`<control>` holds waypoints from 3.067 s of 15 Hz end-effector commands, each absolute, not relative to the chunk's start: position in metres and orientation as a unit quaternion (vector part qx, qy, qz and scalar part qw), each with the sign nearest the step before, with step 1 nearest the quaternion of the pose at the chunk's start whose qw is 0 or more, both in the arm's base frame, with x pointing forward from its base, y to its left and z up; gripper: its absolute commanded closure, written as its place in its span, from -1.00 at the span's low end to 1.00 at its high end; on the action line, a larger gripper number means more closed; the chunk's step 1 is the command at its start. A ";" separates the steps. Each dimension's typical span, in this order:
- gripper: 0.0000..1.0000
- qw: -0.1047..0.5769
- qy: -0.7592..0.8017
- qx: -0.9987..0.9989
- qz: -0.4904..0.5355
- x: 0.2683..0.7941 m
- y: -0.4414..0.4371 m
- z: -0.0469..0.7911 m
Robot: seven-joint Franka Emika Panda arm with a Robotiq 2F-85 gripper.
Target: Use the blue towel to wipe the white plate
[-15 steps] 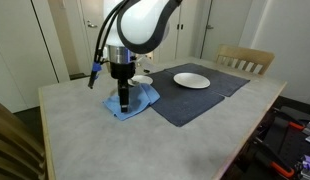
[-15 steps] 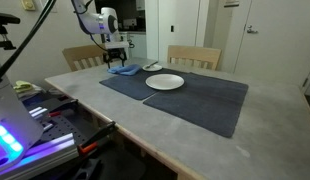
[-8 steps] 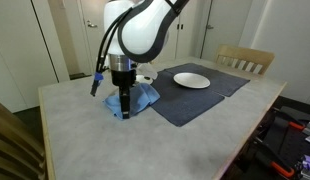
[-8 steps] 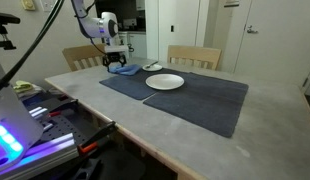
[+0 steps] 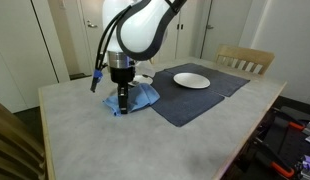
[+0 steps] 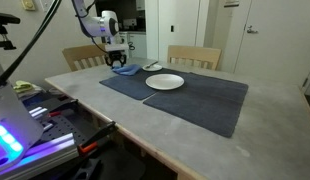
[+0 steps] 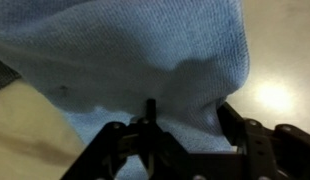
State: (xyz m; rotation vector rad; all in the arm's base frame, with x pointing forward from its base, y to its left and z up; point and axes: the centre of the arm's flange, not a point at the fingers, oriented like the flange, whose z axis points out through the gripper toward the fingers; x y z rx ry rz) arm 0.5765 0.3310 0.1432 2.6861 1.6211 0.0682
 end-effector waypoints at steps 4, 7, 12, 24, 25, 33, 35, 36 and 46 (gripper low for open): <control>0.79 0.006 0.478 0.878 0.004 0.586 0.317 0.133; 1.00 0.012 0.456 0.890 0.006 0.587 0.308 0.145; 0.98 0.039 0.420 0.906 0.026 0.593 0.281 0.177; 0.98 0.137 0.358 0.922 0.059 0.612 0.223 0.286; 0.98 0.146 0.354 0.922 0.062 0.613 0.218 0.293; 0.98 0.209 0.332 0.914 0.103 0.610 0.183 0.339; 0.98 0.228 0.319 0.914 0.108 0.609 0.172 0.348; 0.98 0.239 0.308 0.914 0.111 0.608 0.165 0.353; 0.98 0.278 0.226 0.932 0.057 0.575 0.098 0.376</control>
